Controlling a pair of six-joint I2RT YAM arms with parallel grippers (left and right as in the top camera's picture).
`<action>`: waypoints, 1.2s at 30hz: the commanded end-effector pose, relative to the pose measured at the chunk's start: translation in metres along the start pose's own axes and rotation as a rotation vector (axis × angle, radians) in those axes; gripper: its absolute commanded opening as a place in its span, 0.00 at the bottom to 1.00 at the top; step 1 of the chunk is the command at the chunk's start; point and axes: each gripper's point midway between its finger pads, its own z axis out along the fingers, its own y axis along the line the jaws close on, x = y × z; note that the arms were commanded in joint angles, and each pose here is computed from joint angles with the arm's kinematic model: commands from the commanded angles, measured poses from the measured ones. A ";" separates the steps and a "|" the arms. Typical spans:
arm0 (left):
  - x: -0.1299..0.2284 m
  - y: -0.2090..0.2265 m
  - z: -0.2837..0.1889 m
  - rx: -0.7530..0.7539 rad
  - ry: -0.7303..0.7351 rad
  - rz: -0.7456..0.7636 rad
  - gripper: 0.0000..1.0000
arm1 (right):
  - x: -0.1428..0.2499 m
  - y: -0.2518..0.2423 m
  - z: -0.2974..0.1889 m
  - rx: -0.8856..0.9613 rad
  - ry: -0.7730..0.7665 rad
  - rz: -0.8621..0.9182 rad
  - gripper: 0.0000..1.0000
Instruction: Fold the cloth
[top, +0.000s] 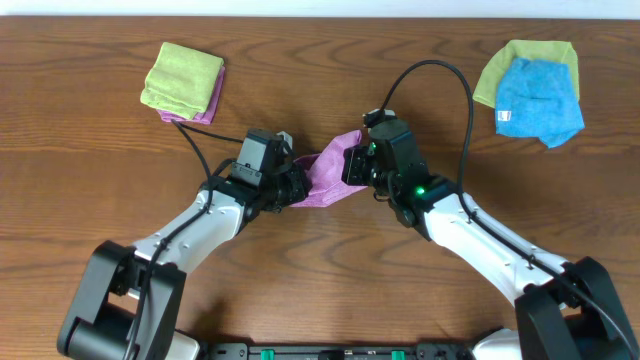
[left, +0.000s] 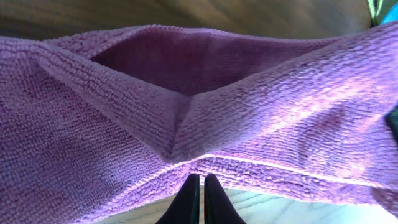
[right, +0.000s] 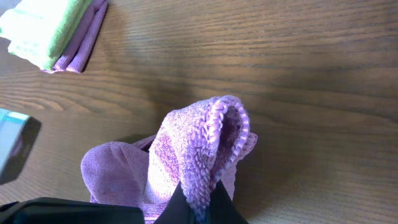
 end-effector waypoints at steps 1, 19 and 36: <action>0.002 0.007 0.011 -0.036 0.016 -0.010 0.06 | -0.009 0.007 -0.001 -0.008 -0.022 -0.017 0.01; -0.026 0.016 0.029 -0.065 -0.112 -0.029 0.06 | 0.003 0.010 -0.001 -0.022 0.027 -0.019 0.01; -0.033 0.024 0.048 -0.060 -0.144 -0.057 0.06 | -0.002 0.013 -0.005 -0.027 0.010 -0.022 0.02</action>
